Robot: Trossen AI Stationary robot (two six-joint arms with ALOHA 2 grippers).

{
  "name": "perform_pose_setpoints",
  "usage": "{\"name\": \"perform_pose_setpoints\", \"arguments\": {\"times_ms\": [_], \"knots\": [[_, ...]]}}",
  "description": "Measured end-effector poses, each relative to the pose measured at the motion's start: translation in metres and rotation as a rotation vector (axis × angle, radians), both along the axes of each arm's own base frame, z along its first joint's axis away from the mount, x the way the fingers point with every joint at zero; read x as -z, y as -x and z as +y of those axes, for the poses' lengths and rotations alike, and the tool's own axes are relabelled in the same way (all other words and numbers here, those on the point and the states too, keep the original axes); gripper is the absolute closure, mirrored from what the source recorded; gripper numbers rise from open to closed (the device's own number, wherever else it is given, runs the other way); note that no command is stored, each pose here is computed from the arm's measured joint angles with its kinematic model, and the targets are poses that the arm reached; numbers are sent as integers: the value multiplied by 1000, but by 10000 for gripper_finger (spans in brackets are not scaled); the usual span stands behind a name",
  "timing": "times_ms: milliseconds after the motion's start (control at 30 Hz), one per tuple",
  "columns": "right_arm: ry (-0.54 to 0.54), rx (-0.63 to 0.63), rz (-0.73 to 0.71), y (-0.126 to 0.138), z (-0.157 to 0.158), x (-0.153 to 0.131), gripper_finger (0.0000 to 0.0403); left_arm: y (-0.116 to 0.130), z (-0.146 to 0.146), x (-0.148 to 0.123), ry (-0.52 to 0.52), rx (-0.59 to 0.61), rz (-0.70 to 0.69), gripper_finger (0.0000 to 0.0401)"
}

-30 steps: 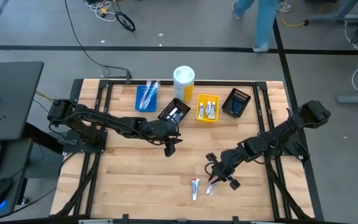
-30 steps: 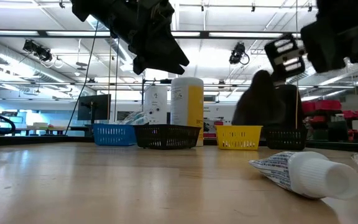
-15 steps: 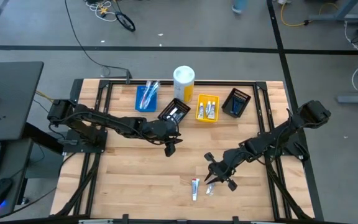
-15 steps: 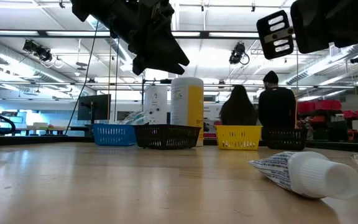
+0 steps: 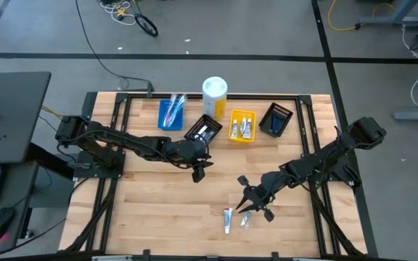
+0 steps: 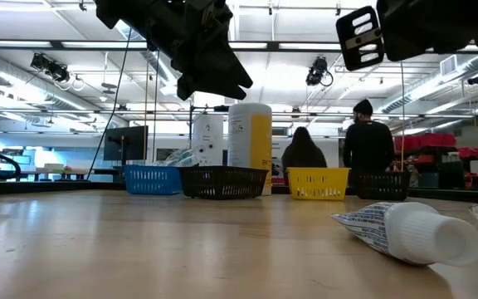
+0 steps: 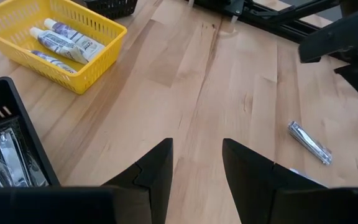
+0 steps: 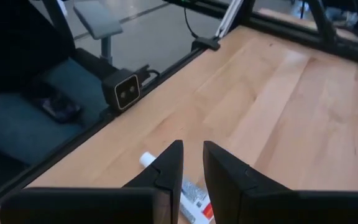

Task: Pick & Place Travel size toiletries
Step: Put the silver nail cutter into the left black bin

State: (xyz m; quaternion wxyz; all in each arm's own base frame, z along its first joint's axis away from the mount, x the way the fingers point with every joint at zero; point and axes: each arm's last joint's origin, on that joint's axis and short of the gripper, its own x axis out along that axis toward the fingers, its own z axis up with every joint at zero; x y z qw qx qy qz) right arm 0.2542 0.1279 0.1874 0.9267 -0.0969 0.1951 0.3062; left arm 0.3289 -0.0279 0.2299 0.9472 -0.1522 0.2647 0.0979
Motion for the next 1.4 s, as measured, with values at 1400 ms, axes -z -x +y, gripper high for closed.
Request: {"name": "perform_pose_setpoints", "arguments": {"times_ms": [1400], "knots": [[-74,184,-7,-3,-2,-4,331,0,0,0,0,0,-3,255]]}}
